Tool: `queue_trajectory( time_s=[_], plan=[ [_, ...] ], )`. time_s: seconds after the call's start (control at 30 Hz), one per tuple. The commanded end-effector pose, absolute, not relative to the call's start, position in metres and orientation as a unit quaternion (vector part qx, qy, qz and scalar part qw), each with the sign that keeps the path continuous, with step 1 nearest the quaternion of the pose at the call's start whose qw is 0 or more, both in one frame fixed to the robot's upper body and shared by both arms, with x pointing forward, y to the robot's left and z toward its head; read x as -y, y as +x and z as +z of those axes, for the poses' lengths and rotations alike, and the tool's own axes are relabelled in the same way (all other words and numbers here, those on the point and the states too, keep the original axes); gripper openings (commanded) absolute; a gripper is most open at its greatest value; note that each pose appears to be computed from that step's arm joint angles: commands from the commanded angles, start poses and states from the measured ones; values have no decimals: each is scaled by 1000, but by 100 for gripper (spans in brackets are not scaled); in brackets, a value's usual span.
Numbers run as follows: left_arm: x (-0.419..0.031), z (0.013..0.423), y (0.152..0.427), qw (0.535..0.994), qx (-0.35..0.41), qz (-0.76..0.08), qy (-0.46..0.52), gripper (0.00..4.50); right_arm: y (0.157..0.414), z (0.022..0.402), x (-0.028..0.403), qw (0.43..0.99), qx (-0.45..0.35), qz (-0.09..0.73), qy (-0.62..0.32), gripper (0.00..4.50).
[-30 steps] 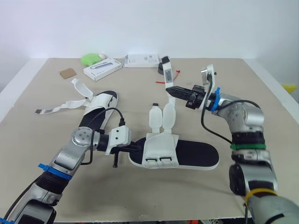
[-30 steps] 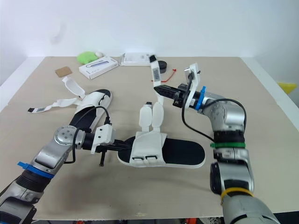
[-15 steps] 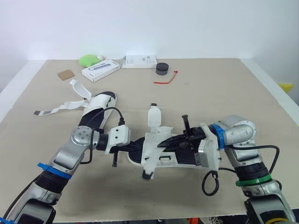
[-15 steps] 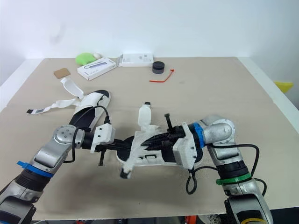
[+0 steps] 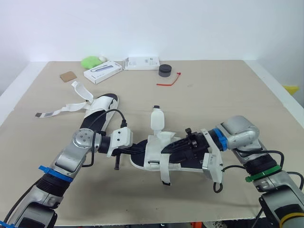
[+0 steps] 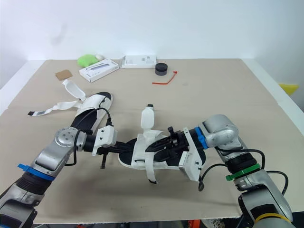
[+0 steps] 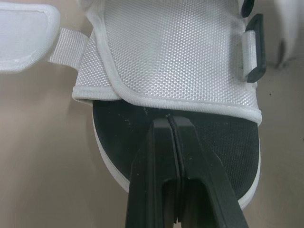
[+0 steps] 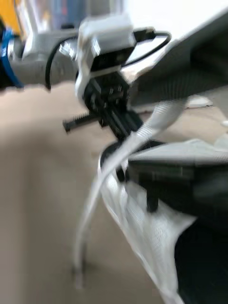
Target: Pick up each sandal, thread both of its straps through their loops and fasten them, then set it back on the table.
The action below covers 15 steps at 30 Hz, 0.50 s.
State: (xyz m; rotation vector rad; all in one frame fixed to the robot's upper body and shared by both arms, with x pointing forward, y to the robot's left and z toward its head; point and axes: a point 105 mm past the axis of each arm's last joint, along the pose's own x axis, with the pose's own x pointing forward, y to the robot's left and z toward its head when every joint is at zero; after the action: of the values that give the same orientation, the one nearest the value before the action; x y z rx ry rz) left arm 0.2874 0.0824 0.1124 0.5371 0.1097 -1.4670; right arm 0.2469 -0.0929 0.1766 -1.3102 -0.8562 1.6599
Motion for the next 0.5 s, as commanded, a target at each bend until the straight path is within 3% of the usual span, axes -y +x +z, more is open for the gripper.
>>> queue_trajectory(
  time_s=[0.03,0.07,0.23,0.33,0.4,0.5],
  plan=[
    [-84,113,287,711,-52,-659,240,0,239,192,95,447,344,669,-485,387],
    [-84,114,287,712,-52,-659,239,0,238,194,96,455,335,673,-477,433],
    [-82,116,288,712,-53,-660,234,0,229,208,104,586,216,708,-329,433],
    [-80,120,288,719,-53,-657,220,0,214,203,104,659,33,736,-152,433],
    [-79,121,288,721,-54,-656,215,0,201,195,101,667,-69,738,-79,433],
    [-80,121,288,723,-58,-654,217,0,192,189,101,669,-147,728,-37,433]
  ],
)
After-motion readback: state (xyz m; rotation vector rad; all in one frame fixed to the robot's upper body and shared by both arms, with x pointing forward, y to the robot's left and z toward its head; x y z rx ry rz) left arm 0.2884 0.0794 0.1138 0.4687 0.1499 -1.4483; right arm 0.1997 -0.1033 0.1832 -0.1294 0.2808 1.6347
